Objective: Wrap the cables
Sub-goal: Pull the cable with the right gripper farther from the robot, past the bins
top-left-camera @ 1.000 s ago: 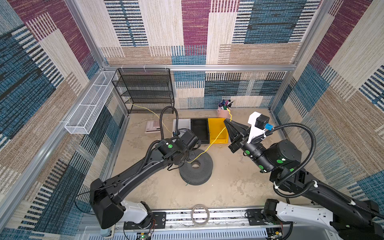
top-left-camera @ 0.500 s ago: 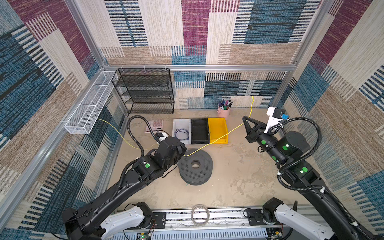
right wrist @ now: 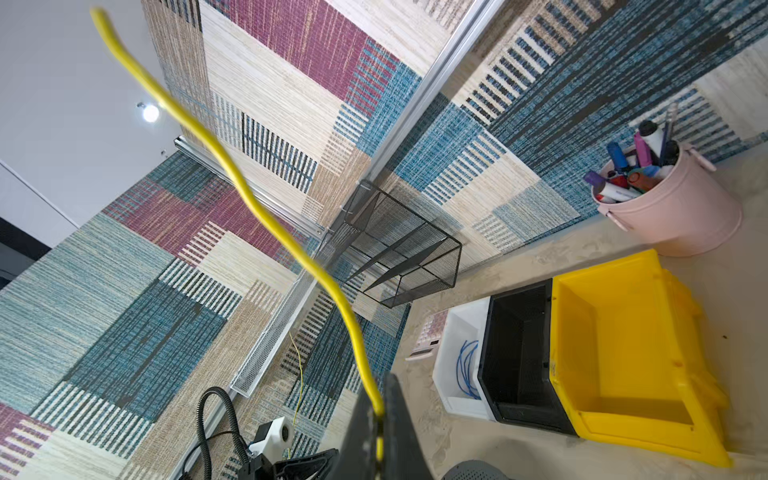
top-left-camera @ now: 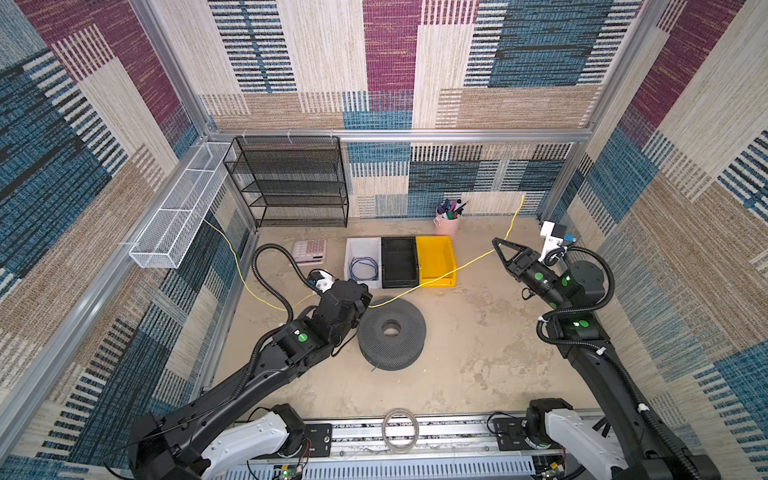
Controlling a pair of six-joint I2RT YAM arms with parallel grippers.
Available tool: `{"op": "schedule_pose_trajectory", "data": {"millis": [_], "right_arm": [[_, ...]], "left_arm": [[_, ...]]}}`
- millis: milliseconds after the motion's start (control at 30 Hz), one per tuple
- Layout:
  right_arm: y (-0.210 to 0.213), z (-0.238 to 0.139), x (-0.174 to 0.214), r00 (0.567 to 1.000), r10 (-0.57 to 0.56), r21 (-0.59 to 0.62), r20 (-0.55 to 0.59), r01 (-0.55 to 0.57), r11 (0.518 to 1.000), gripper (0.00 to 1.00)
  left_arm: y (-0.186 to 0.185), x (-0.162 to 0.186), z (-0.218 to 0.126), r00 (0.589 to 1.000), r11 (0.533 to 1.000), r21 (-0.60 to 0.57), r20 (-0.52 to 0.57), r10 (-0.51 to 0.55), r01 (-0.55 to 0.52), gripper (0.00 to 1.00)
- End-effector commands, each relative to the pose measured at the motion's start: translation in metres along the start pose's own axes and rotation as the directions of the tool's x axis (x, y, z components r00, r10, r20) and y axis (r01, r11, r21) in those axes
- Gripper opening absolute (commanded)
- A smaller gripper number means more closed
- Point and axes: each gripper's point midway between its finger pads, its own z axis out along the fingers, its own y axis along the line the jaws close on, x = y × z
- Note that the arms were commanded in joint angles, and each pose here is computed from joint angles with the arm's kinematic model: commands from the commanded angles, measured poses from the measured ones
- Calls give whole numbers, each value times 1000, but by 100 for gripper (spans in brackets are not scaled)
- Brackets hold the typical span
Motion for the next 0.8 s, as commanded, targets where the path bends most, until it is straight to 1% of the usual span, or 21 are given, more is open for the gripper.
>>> {"op": "schedule_pose_trajectory", "data": {"millis": [0, 33, 100, 200, 233, 300, 367, 400, 433, 500, 600, 767], "right_arm": [[5, -16, -51, 979, -35, -2, 203, 36, 999, 0], [-3, -21, -56, 979, -45, 25, 201, 41, 999, 0], [-12, -30, -65, 976, -77, 74, 204, 63, 995, 0], [-19, -35, -73, 976, -133, 133, 172, 110, 985, 0], [-20, -33, -72, 977, -159, 148, 144, 138, 979, 0], [-28, -27, -68, 977, -206, 191, 56, 192, 963, 0], [-44, -24, -61, 975, -223, 231, -19, 221, 948, 0], [-53, -25, -56, 975, -219, 239, -43, 223, 945, 0], [-63, -26, -51, 975, -214, 254, -63, 223, 941, 0], [-87, -29, -42, 977, -197, 305, -81, 212, 928, 0], [-126, -32, -29, 986, -137, 355, -95, 162, 921, 0], [-183, -24, -7, 991, -25, 388, -132, 75, 919, 0]], "left_arm": [[35, -24, 5, 985, 992, -117, 157, 66, -48, 0], [34, -24, 7, 985, 991, -122, 159, 74, -55, 0], [28, -25, 7, 980, 985, -143, 154, 123, -101, 0], [36, -25, 7, 975, 969, -204, 147, 169, -138, 0], [38, -26, 7, 972, 964, -216, 143, 186, -153, 0], [40, -27, 6, 965, 953, -239, 135, 225, -189, 3], [40, -26, 6, 959, 940, -260, 118, 259, -222, 5], [40, -25, 7, 955, 933, -266, 107, 276, -240, 4], [41, -23, 8, 953, 928, -273, 92, 288, -254, 0], [44, -20, 8, 949, 917, -286, 66, 307, -277, 0], [51, -11, 9, 945, 908, -288, 28, 325, -304, 0], [71, 13, 15, 939, 887, -316, -40, 341, -336, 0]]}}
